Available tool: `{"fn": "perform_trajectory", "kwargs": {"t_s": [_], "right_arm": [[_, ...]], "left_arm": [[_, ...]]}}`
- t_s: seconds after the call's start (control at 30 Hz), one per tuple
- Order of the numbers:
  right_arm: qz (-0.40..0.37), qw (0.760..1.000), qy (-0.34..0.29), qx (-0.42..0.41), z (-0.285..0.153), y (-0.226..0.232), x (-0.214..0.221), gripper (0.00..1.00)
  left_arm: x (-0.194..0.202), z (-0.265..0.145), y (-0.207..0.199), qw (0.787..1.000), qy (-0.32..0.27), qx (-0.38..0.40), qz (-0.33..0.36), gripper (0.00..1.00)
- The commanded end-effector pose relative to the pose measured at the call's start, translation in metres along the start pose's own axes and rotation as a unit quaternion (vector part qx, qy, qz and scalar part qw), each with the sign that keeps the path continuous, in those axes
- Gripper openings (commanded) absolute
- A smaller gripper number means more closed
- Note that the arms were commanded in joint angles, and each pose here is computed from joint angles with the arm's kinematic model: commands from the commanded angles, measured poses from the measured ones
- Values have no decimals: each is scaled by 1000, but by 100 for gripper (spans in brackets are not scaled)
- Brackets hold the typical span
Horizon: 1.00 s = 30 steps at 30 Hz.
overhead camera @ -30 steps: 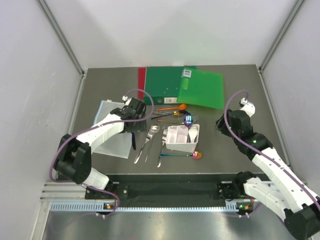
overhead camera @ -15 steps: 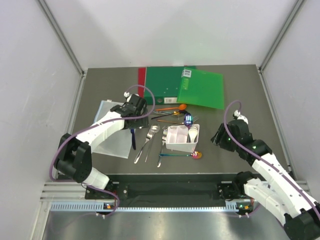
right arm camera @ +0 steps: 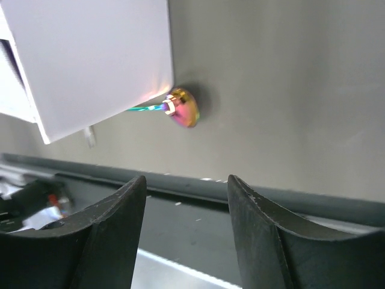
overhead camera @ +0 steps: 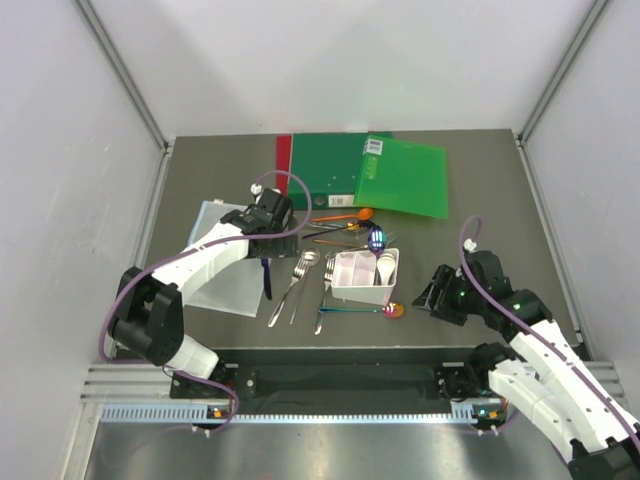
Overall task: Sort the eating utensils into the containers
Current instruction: Pick up the spoon from the center of the board.
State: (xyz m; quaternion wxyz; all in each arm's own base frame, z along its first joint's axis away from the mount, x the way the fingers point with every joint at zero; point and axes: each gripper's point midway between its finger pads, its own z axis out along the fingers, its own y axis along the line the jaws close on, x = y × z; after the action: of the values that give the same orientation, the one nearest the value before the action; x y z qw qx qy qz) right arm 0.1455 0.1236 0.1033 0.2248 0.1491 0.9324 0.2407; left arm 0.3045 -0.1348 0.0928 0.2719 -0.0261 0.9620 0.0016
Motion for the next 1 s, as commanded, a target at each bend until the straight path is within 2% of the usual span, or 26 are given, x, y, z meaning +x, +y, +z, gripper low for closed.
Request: {"fn": "perform_trajectory", "kwargs": {"t_s": [0.0,0.27,0.43,0.6,0.97], "right_arm": [[79,996,21,-32,0,16,8,57],[156,987,30,-10,22,11,10,58],[156,987,19,21,34,3,3,56],[150,987,34,46,53,0,8,49],[143,988,39,53,77,2,18,48]], "left_arm": [[-15,-8,-9,999,-25,21,-4,97],[-13,-13,2,999,-38,7,-2,97],[-12,-12,2,999,-42,9,-1,97],[-14,-12,1,999,-43,10,0,97],[-11,-13,4,999,-44,5,0,97]]}}
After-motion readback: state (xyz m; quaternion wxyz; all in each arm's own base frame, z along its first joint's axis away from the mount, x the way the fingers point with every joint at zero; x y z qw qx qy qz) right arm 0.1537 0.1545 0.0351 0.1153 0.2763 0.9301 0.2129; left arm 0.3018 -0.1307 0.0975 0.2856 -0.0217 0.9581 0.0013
